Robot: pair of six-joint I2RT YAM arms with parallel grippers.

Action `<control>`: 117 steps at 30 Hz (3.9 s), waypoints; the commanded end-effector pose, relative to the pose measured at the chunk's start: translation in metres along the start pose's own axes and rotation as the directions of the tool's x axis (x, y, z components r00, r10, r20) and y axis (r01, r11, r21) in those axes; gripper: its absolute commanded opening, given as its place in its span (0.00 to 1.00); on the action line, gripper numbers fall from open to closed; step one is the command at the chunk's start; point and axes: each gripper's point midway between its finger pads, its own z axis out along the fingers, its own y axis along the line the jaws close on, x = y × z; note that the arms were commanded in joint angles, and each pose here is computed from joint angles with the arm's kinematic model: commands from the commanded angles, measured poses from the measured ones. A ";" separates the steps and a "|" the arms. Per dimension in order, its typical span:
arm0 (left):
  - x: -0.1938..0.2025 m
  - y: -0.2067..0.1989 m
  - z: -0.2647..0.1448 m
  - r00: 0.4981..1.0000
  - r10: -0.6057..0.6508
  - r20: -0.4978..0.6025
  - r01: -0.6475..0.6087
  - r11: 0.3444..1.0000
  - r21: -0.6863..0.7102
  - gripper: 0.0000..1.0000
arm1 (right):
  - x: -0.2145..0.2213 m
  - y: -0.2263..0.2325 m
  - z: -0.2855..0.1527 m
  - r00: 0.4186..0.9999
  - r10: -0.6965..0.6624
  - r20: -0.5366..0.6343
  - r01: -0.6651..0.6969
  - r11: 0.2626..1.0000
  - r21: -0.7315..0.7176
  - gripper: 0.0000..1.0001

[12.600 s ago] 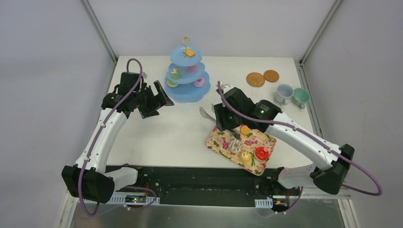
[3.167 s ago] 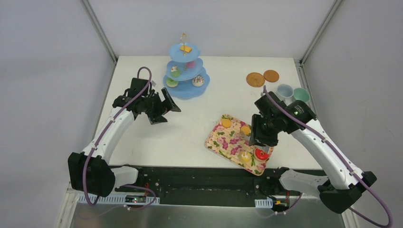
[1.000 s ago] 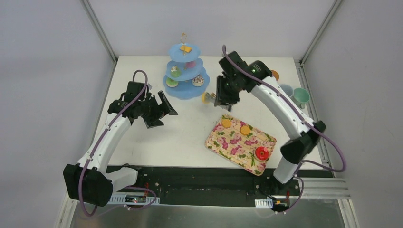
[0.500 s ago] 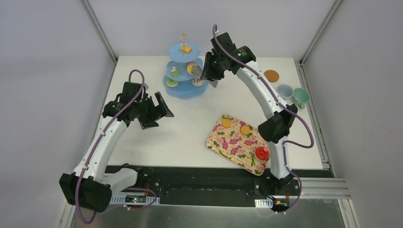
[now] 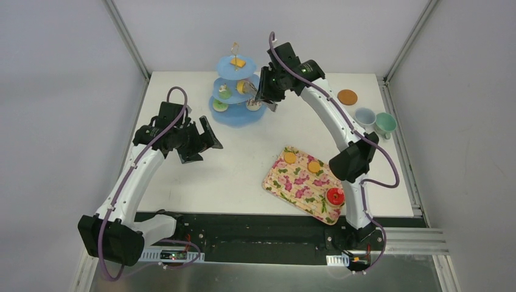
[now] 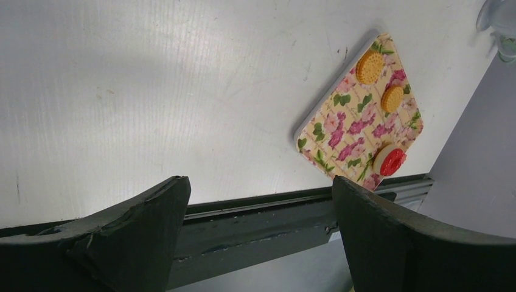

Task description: Serve the afternoon tea

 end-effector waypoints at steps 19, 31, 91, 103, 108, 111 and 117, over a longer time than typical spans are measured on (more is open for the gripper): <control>-0.013 -0.011 0.001 0.999 0.037 0.005 -0.037 0.999 0.018 0.91 | -0.015 0.011 0.011 0.997 -0.060 0.050 0.062 0.998 -0.034 0.46; -0.013 -0.014 0.001 0.999 0.031 0.006 -0.032 0.999 0.032 0.91 | -0.010 0.027 -0.055 0.997 -0.039 0.069 0.045 0.994 -0.100 0.47; -0.004 -0.027 0.012 0.997 -0.077 -0.025 0.080 0.989 0.128 0.91 | 0.200 -0.136 -0.087 0.933 -0.184 -0.310 0.280 0.912 0.302 0.37; -0.004 -0.026 0.014 0.997 -0.071 -0.029 0.074 0.990 0.123 0.91 | 0.075 -0.049 -0.095 0.957 -0.269 0.111 0.252 0.957 0.146 0.33; -0.002 -0.022 0.010 0.998 -0.062 -0.017 0.063 0.992 0.111 0.91 | 0.007 -0.004 -0.101 0.918 -0.292 0.268 0.271 0.956 0.115 0.31; 0.002 -0.018 0.009 0.998 -0.062 -0.019 0.063 0.993 0.100 0.91 | -0.027 0.015 -0.098 0.888 -0.313 0.336 0.290 0.950 0.116 0.31; 0.005 -0.013 0.007 0.998 -0.056 -0.018 0.057 0.995 0.082 0.91 | -0.058 0.031 -0.070 0.869 -0.339 0.360 0.315 0.941 0.126 0.31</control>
